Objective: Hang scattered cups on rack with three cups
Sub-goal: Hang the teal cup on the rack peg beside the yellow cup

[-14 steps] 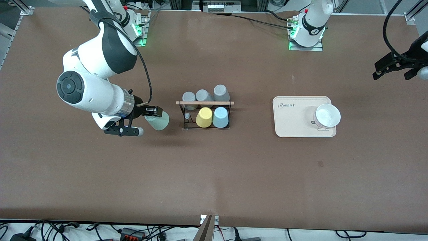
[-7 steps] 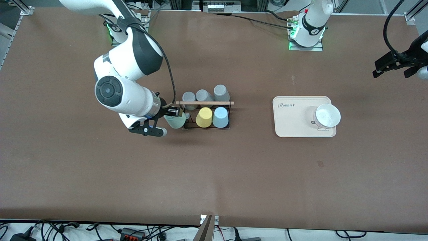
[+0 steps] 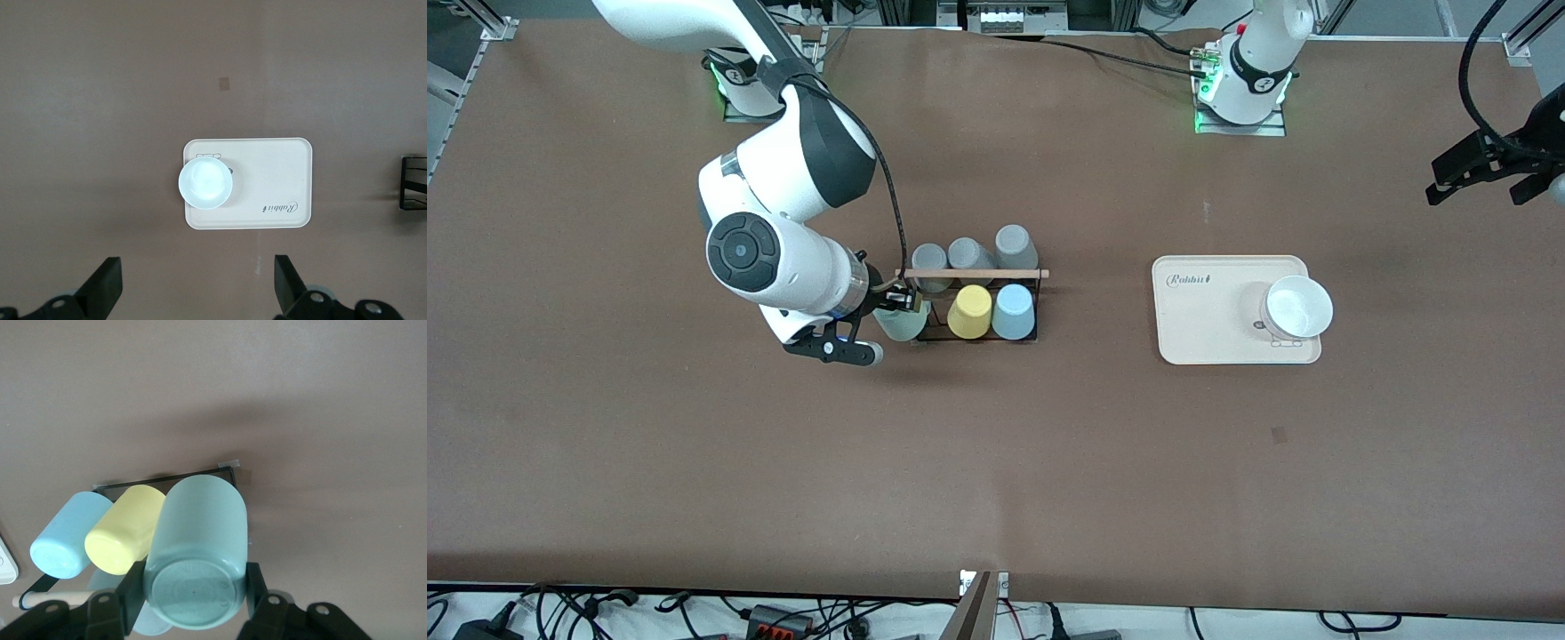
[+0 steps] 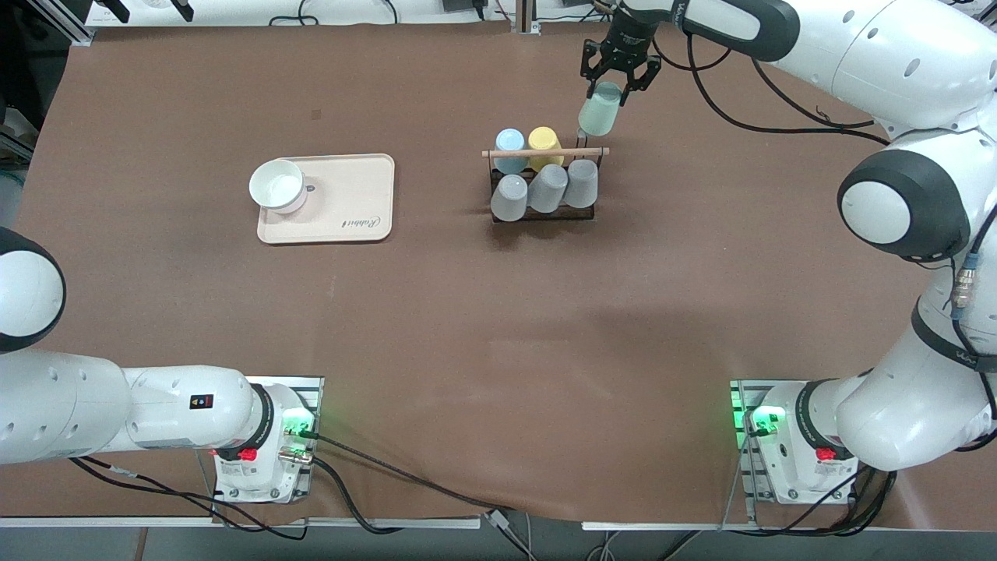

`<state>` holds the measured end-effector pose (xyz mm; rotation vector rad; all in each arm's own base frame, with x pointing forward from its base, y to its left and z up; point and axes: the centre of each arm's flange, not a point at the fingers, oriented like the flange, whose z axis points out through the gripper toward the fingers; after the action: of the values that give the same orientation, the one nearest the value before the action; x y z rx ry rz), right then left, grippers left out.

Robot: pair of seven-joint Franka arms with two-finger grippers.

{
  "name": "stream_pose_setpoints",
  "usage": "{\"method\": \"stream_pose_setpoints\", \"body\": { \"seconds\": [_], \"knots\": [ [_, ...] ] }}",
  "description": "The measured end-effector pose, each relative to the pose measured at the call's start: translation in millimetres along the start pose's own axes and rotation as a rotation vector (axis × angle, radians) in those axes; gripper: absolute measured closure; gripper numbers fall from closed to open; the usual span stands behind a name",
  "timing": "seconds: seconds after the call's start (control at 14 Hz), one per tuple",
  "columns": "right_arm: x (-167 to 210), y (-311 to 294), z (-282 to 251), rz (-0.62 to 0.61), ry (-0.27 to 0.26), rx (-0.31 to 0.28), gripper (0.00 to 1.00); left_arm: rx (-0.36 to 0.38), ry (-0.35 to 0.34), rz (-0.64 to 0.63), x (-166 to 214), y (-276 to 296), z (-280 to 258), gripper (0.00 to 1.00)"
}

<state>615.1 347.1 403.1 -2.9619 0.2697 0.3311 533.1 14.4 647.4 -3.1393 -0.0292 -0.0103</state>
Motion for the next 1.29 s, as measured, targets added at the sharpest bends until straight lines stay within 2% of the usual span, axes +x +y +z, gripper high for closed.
{"method": "stream_pose_setpoints", "body": {
  "seconds": [0.36, 1.29],
  "knots": [
    [-14, -18, 12, 0.003, -0.001, -0.025, 0.36, 0.001, -0.005, -0.001, -1, 0, 0, 0.00],
    [-16, -34, 55, 0.009, -0.004, -0.090, 0.36, 0.001, -0.008, -0.001, -1, -1, 0, 0.00]
  ]
}}
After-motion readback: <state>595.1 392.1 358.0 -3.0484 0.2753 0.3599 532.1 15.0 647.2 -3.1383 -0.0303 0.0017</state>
